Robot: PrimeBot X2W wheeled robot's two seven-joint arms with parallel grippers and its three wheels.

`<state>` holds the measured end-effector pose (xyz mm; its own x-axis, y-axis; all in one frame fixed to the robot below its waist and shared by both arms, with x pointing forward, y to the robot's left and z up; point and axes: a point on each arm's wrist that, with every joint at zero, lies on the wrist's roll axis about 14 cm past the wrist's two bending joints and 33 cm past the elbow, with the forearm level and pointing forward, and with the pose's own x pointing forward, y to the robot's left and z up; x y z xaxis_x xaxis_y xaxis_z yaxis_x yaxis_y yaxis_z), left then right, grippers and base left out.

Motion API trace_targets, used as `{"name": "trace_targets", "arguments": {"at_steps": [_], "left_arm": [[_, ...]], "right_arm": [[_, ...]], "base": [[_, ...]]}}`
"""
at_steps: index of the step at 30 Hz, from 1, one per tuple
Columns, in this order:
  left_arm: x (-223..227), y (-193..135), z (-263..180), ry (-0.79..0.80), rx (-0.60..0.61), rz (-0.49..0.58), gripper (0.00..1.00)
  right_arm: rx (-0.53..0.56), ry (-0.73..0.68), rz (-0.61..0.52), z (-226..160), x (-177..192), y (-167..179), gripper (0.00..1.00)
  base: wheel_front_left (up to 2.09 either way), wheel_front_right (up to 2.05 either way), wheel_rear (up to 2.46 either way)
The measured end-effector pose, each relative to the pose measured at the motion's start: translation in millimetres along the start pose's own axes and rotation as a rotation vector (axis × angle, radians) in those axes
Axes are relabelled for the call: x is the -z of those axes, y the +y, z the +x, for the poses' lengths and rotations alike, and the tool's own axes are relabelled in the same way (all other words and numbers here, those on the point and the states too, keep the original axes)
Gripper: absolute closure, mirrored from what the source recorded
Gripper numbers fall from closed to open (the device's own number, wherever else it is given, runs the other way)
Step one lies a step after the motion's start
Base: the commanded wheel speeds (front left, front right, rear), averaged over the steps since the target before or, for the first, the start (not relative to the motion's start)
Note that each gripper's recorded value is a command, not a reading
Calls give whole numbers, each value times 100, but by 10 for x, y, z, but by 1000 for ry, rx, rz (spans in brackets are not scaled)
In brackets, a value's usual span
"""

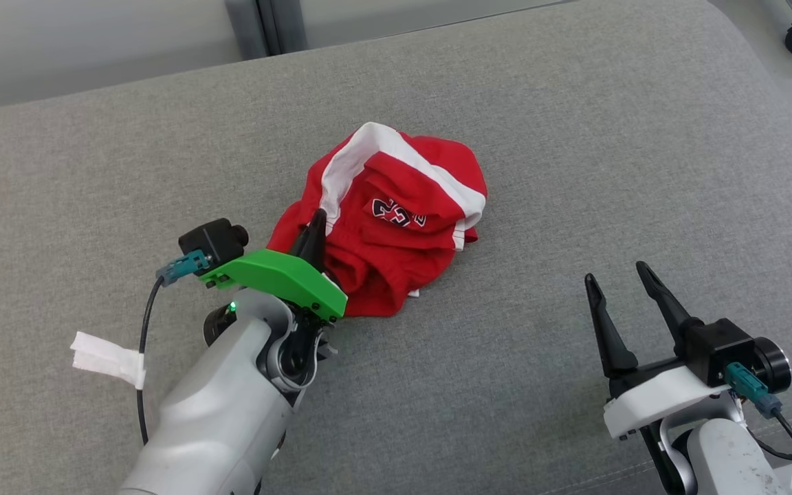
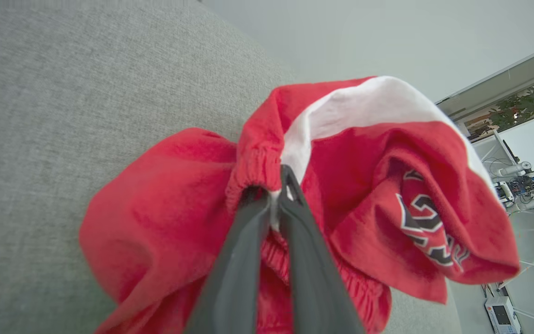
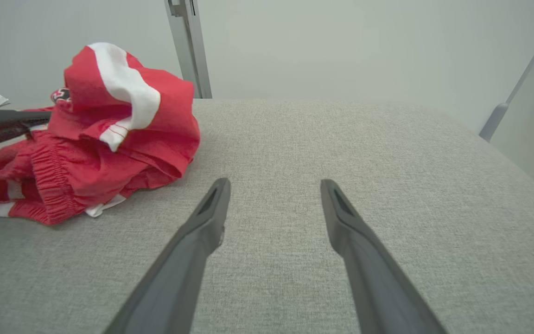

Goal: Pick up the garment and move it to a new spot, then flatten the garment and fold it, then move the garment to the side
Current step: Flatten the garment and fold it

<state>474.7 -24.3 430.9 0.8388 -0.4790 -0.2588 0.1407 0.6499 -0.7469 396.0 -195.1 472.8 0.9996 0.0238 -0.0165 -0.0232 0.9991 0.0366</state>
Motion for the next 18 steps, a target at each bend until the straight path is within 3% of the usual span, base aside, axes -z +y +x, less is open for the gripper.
{"name": "trace_targets", "arguments": {"at_steps": [11,18], "left_arm": [[-321,-313,-58,-98,113,76,100],[-552,-777,-236,-184,249,215,100]], "right_arm": [[-6,-15,2,-23,-52,24,0],[-45,-33,16,-75,-113,167,0]], "base": [[0,0,0],[0,0,0]]}}
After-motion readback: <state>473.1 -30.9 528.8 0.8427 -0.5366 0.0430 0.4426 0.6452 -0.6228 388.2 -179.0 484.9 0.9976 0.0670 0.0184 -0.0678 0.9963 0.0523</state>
